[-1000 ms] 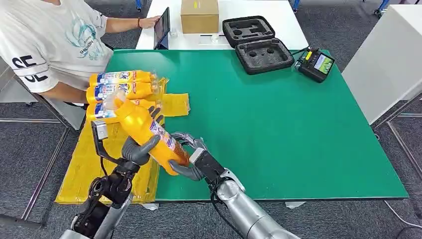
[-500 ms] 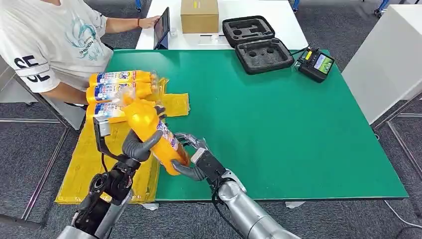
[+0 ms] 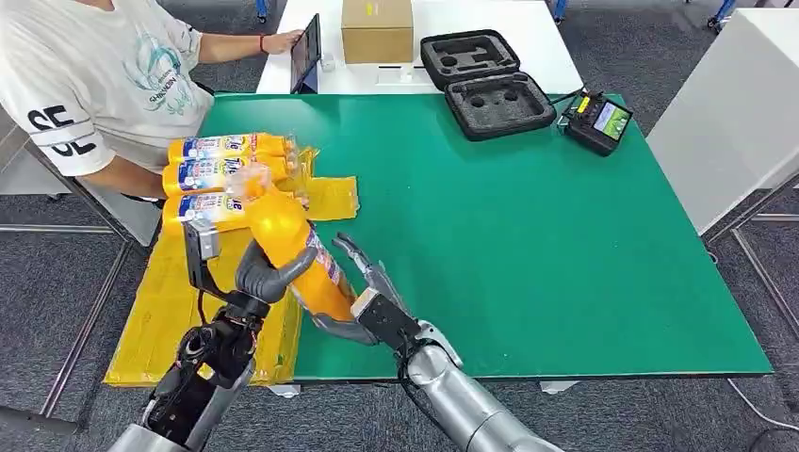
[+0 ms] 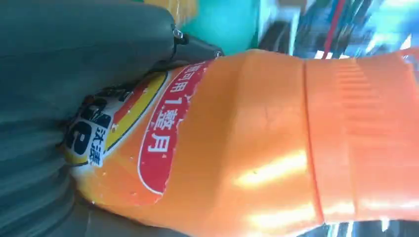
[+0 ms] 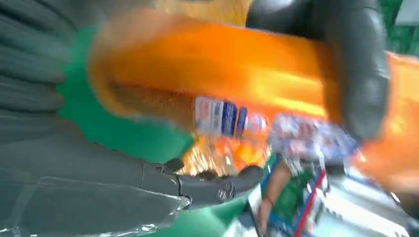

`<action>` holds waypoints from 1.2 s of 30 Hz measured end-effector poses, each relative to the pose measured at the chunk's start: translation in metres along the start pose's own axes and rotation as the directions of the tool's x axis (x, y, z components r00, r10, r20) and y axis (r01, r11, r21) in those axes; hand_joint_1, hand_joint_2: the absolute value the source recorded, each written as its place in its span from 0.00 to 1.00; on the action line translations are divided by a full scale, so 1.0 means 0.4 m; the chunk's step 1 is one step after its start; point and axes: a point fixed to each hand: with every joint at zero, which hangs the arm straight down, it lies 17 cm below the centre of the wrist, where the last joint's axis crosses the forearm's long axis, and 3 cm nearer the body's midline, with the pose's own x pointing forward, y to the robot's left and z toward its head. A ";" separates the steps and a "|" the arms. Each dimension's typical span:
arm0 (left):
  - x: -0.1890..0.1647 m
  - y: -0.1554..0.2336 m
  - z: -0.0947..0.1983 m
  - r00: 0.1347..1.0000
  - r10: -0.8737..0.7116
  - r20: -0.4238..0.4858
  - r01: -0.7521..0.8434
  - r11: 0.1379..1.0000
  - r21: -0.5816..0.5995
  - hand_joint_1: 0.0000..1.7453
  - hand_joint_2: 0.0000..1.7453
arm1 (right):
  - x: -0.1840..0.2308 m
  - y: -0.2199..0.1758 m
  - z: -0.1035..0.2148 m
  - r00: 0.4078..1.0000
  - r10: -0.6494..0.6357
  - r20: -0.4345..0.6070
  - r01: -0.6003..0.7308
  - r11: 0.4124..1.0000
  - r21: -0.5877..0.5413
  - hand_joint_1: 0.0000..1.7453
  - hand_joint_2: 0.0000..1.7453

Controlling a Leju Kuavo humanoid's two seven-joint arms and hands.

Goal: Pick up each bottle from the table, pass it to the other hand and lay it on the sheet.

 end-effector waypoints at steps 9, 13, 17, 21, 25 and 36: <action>0.143 0.122 -0.008 0.888 -0.415 0.199 0.380 0.905 0.192 1.00 1.00 | 0.178 -0.127 -0.024 0.964 0.189 0.185 -0.151 0.967 -0.206 0.00 0.00; 0.206 0.130 0.001 0.654 -0.711 0.258 0.647 0.702 0.296 1.00 1.00 | 0.326 -0.246 0.006 0.910 0.305 0.281 -0.157 0.880 -0.448 0.00 1.00; 0.195 0.111 -0.014 0.219 -0.947 0.234 0.919 0.281 0.278 1.00 1.00 | 0.463 -0.270 0.054 0.841 0.385 0.379 -0.149 0.840 -0.522 0.00 1.00; 0.154 0.140 -0.051 -0.006 -0.983 0.184 0.981 0.030 0.191 1.00 1.00 | 0.532 -0.295 0.077 0.820 0.378 0.429 -0.093 0.829 -0.552 0.00 1.00; 0.095 0.164 -0.075 -0.103 -0.981 0.165 0.993 -0.093 0.066 1.00 1.00 | 0.558 -0.310 0.089 0.817 0.357 0.452 -0.052 0.827 -0.560 0.00 1.00; -0.161 0.280 -0.013 -0.234 -0.956 0.175 0.894 -0.283 -0.347 1.00 1.00 | 0.573 -0.294 0.076 0.822 0.288 0.492 0.006 0.859 -0.512 0.00 1.00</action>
